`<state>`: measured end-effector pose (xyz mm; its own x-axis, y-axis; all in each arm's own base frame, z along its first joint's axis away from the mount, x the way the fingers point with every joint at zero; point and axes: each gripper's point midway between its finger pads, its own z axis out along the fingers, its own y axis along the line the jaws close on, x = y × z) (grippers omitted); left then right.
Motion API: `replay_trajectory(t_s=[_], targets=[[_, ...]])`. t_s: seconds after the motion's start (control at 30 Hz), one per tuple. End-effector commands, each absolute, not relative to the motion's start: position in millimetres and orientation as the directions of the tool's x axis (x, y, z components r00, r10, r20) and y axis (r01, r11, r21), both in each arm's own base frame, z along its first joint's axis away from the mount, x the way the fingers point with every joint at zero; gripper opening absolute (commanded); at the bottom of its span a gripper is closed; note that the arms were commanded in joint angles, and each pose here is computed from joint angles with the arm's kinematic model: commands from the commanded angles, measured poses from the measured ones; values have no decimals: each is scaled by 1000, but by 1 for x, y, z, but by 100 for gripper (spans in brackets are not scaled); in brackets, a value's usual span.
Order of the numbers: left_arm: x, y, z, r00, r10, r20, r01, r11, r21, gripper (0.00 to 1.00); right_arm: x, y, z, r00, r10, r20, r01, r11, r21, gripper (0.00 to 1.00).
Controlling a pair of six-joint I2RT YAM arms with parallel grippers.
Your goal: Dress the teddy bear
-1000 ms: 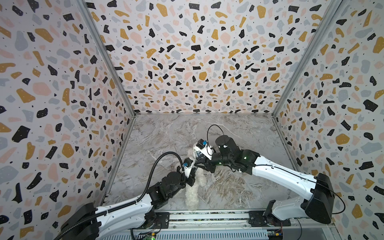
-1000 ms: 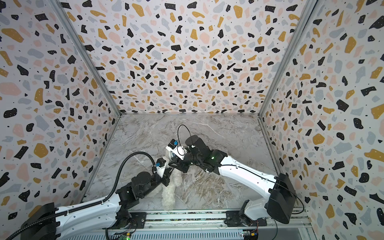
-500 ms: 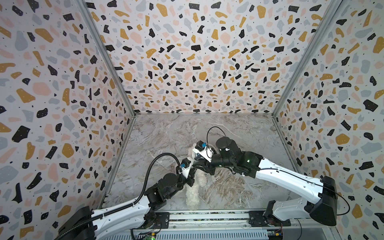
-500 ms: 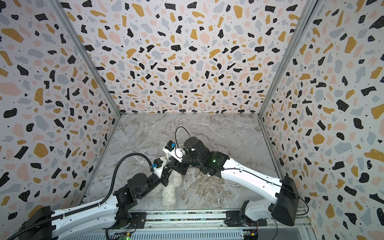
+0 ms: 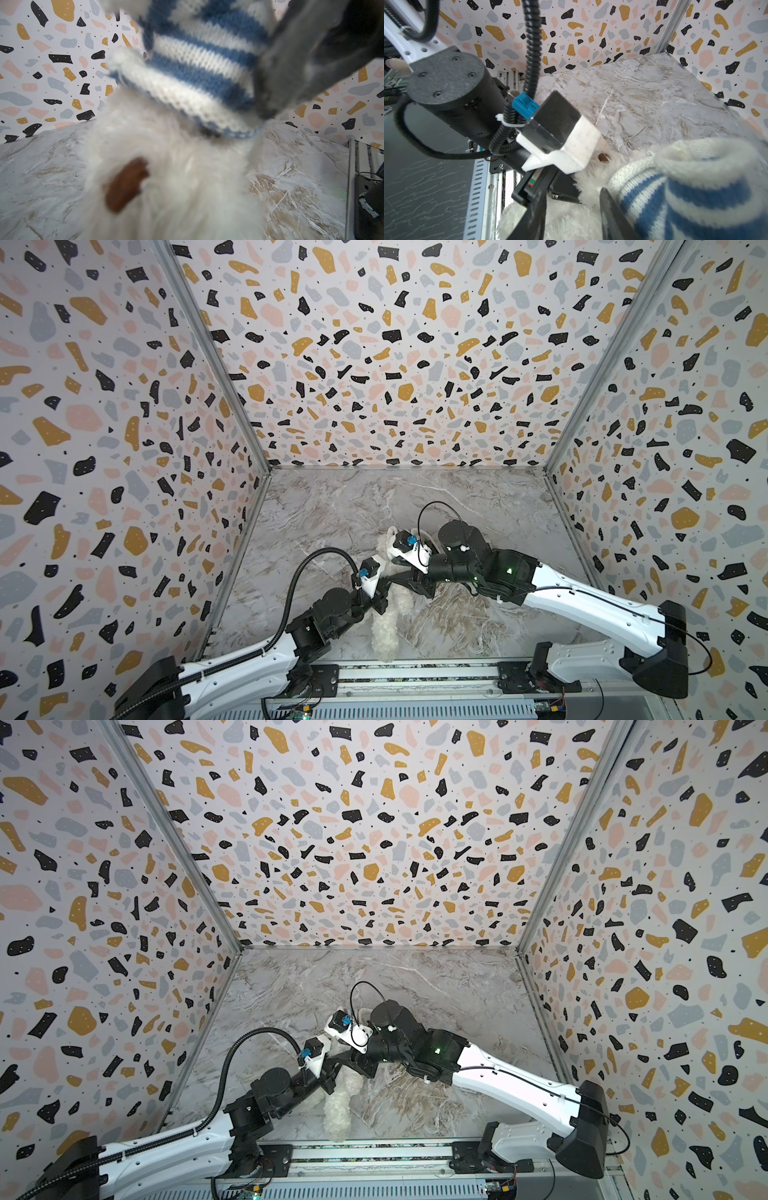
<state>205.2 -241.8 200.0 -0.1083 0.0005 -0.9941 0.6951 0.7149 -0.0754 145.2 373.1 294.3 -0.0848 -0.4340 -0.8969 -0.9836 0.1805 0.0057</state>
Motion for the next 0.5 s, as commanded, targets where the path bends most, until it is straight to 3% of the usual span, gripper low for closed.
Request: replay_trajectory(t_s=[0.0, 0.13, 0.3, 0.47], targets=[[202, -242, 226, -49, -94, -994, 708, 699, -101, 0, 131, 363, 327, -9, -389, -921, -989, 141, -49, 46], [202, -240, 226, -48, -101, -994, 705, 702, -106, 0, 124, 347, 341, 15, -356, -934, -986, 150, -73, 47], [202, -240, 227, -48, -101, -994, 705, 701, -106, 0, 152, 314, 361, -8, -311, -950, -931, 350, -107, 43], [201, -241, 226, -52, -96, -994, 708, 698, -104, 0, 199, 283, 347, -144, -314, -938, -867, 497, -33, 35]])
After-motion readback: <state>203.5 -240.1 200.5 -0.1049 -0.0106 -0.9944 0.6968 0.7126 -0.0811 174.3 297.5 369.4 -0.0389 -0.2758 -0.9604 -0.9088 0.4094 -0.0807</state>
